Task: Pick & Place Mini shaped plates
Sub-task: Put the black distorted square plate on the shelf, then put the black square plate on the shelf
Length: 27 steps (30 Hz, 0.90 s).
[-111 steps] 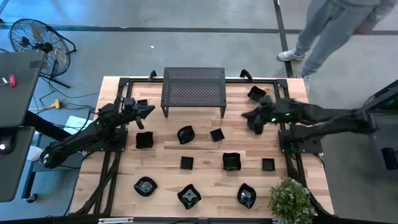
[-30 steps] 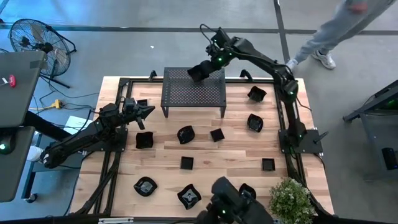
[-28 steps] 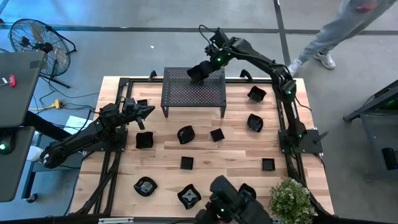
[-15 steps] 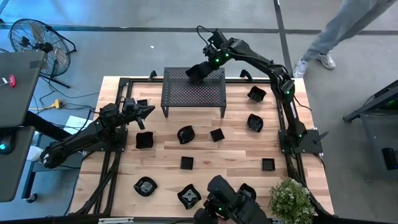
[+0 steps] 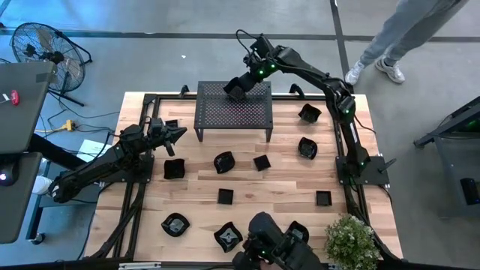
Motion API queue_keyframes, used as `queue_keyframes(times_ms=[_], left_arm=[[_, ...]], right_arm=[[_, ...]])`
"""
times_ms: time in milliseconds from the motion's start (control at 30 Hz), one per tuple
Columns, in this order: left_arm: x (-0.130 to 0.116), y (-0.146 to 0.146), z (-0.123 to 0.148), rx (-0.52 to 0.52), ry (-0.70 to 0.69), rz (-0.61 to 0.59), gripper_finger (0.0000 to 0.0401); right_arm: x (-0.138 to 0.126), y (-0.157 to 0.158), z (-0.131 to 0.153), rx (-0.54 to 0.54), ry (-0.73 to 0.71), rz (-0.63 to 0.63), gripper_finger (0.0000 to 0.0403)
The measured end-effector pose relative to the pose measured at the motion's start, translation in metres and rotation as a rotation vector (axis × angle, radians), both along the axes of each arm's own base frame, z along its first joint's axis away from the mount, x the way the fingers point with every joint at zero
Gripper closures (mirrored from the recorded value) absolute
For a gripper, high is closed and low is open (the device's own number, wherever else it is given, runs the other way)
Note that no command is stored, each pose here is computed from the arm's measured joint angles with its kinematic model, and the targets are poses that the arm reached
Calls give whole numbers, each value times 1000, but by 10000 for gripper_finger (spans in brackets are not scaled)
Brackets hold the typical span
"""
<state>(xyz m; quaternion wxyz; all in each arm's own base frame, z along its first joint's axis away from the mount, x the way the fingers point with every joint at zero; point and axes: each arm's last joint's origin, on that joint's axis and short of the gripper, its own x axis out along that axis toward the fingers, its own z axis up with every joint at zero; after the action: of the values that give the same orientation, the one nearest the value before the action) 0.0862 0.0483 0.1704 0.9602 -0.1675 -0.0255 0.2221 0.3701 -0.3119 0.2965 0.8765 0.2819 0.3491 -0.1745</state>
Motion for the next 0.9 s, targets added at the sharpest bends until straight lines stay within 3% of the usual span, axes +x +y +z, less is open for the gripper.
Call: queue_keyframes(times_ms=[633,733,900], left_arm=[[0,0,0,-9,1,2,400],[0,-1,0,-15,-3,-19,400],[1,-2,0,-63,-7,-82,401]], right_arm=[[6,5,10,-2,-54,-67,391],[1,17,32,-66,-72,-13,398],[4,64,63,-194,-45,160,401]])
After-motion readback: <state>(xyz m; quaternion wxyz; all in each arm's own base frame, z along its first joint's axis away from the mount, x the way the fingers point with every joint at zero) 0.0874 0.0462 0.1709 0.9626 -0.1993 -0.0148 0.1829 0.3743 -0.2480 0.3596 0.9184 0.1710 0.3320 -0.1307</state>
